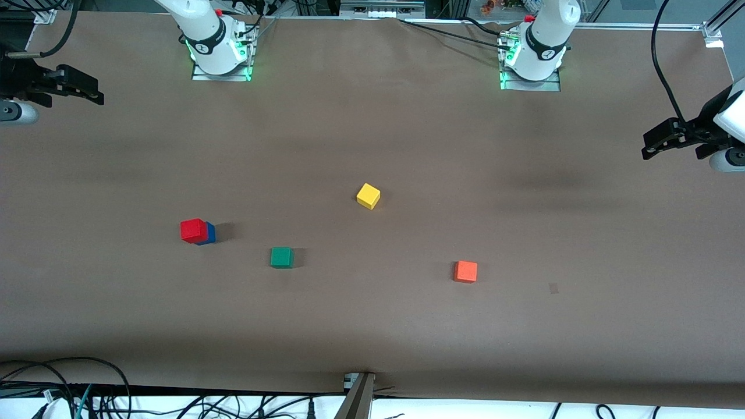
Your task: Pass red block to right arm, stack on blue
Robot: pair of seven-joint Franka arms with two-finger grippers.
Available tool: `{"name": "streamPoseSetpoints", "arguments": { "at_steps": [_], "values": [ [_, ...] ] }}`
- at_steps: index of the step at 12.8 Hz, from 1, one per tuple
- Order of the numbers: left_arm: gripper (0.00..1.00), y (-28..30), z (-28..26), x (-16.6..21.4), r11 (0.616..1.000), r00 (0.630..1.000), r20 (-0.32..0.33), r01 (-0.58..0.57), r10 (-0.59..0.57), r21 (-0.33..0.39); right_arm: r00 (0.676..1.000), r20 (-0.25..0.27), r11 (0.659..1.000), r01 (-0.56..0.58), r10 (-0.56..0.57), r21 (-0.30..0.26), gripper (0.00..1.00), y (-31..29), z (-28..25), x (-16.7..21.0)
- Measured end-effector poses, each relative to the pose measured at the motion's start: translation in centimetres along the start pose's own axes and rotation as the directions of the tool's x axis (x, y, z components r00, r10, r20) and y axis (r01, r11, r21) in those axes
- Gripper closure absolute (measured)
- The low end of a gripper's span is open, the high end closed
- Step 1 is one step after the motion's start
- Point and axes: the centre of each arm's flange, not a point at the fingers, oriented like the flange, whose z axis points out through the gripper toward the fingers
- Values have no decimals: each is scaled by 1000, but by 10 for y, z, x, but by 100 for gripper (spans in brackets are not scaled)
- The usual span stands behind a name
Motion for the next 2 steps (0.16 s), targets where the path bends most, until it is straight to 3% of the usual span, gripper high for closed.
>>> {"name": "streamPoseSetpoints", "arguments": {
  "at_steps": [2],
  "values": [
    [0, 0, 0, 0, 1000, 1000, 0, 0, 0, 0, 1000, -1, 1000, -6, 6, 2, 0, 5, 2, 2]
  ]
}}
